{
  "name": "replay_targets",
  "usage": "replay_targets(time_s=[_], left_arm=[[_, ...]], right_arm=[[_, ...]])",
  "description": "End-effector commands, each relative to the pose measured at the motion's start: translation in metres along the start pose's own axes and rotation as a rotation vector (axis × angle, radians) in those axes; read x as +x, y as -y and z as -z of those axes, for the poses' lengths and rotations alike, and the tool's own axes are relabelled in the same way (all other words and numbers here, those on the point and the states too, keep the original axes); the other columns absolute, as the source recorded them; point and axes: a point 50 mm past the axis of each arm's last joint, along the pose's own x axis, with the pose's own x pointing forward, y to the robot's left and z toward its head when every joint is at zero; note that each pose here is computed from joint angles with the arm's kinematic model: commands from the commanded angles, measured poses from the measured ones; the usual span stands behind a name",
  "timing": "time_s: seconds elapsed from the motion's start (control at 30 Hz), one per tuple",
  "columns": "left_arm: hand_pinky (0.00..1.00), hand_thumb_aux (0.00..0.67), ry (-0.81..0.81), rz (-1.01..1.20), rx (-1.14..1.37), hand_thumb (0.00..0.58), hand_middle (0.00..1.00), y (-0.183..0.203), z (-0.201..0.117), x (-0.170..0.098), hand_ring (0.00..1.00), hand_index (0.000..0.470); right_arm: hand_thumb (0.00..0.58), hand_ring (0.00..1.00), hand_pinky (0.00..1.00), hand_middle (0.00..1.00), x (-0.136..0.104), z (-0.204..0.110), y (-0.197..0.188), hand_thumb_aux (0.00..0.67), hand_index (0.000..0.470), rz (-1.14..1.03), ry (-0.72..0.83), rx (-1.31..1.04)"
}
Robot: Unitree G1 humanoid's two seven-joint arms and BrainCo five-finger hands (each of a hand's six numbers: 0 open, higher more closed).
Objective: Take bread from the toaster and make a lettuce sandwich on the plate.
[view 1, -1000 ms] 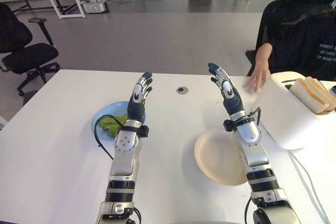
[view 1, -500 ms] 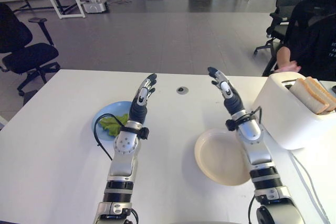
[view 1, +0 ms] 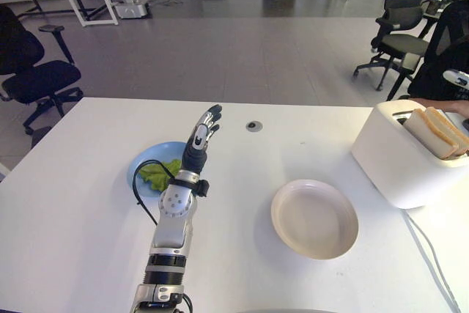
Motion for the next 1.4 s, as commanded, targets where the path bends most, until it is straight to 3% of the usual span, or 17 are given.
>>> replay_targets(time_s=[0.03, 0.23, 0.27, 0.3, 0.33, 0.37, 0.4, 0.87, 1.0, 1.1, 1.17, 1.23, 1.33, 1.4], left_arm=[[0.0, 0.0, -0.012, 0.021, -0.01, 0.0, 0.0, 0.002, 0.002, -0.001, 0.0, 0.0], [0.0, 0.0, -0.028, 0.021, -0.013, 0.0, 0.0, 0.0, 0.006, -0.003, 0.0, 0.0], [0.0, 0.0, -0.031, 0.023, -0.013, 0.0, 0.0, 0.0, 0.006, -0.003, 0.0, 0.0], [0.0, 0.0, -0.036, 0.024, -0.013, 0.0, 0.0, -0.001, 0.008, -0.003, 0.0, 0.0], [0.0, 0.0, -0.04, 0.024, -0.013, 0.0, 0.0, -0.001, 0.009, -0.003, 0.0, 0.0], [0.0, 0.0, -0.042, 0.024, -0.013, 0.0, 0.0, -0.001, 0.01, -0.003, 0.0, 0.0], [0.0, 0.0, -0.044, 0.024, -0.013, 0.0, 0.0, -0.001, 0.01, -0.003, 0.0, 0.0], [0.0, 0.0, -0.082, -0.005, -0.001, 0.0, 0.0, -0.008, 0.022, -0.004, 0.0, 0.0], [0.0, 0.0, -0.082, -0.004, 0.004, 0.0, 0.0, -0.007, 0.023, -0.004, 0.0, 0.0], [0.0, 0.0, -0.089, -0.002, 0.005, 0.0, 0.0, -0.007, 0.025, -0.005, 0.0, 0.0], [0.0, 0.0, -0.091, 0.0, 0.006, 0.0, 0.0, -0.006, 0.025, -0.005, 0.0, 0.0], [0.0, 0.0, -0.092, -0.001, 0.009, 0.0, 0.0, -0.006, 0.025, -0.005, 0.0, 0.0], [0.0, 0.0, -0.092, 0.005, 0.009, 0.0, 0.0, -0.005, 0.025, -0.005, 0.0, 0.0], [0.0, 0.0, -0.092, 0.006, 0.009, 0.0, 0.0, -0.004, 0.025, -0.005, 0.0, 0.0]], right_arm=[[0.0, 0.0, 0.0, 0.0, -0.007, 0.012, -0.019, 0.0, 0.0, -0.126, -0.052, -0.024], [0.0, 0.0, 0.0, 0.0, -0.014, 0.009, -0.033, 0.0, 0.0, -0.246, -0.044, -0.017], [0.049, 0.0, 0.0, 0.0, -0.014, 0.009, -0.035, 0.029, 0.02, -0.26, -0.041, -0.018], [0.175, 0.0, 0.0, 0.0, -0.015, 0.01, -0.038, 0.11, 0.077, -0.278, -0.044, -0.02], [0.403, 0.0, 0.0, 0.0, -0.016, 0.011, -0.041, 0.3, 0.21, -0.294, -0.049, -0.019], [0.496, 0.0, 0.0, 0.0, -0.017, 0.012, -0.044, 0.415, 0.291, -0.313, -0.057, -0.022], [0.58, 0.0, 0.0, 0.0, -0.018, 0.013, -0.046, 0.652, 0.457, -0.328, -0.061, -0.021], [0.58, 0.0, 0.0, 0.0, -0.013, 0.0, -0.049, 0.67, 0.47, -0.329, 0.0, 0.119], [0.58, 0.0, 0.0, 0.0, 0.0, 0.004, -0.005, 0.67, 0.47, 0.009, 0.017, 0.141], [0.58, 0.0, 0.0, 0.0, -0.002, -0.009, 0.048, 0.67, 0.47, 0.347, 0.154, 0.194], [0.58, 0.0, 0.0, 0.0, -0.009, -0.032, 0.067, 0.67, 0.47, 0.407, 0.31, 0.208], [0.58, 0.0, 0.0, 0.0, -0.019, -0.063, 0.063, 0.67, 0.47, 0.303, 0.483, 0.278], [0.58, 0.0, 0.0, 0.0, -0.049, -0.114, 0.03, 0.67, 0.47, -0.123, 0.797, 0.435], [0.58, 0.0, 0.0, 0.0, -0.069, -0.13, 0.009, 0.67, 0.47, -0.398, 0.916, 0.496]])
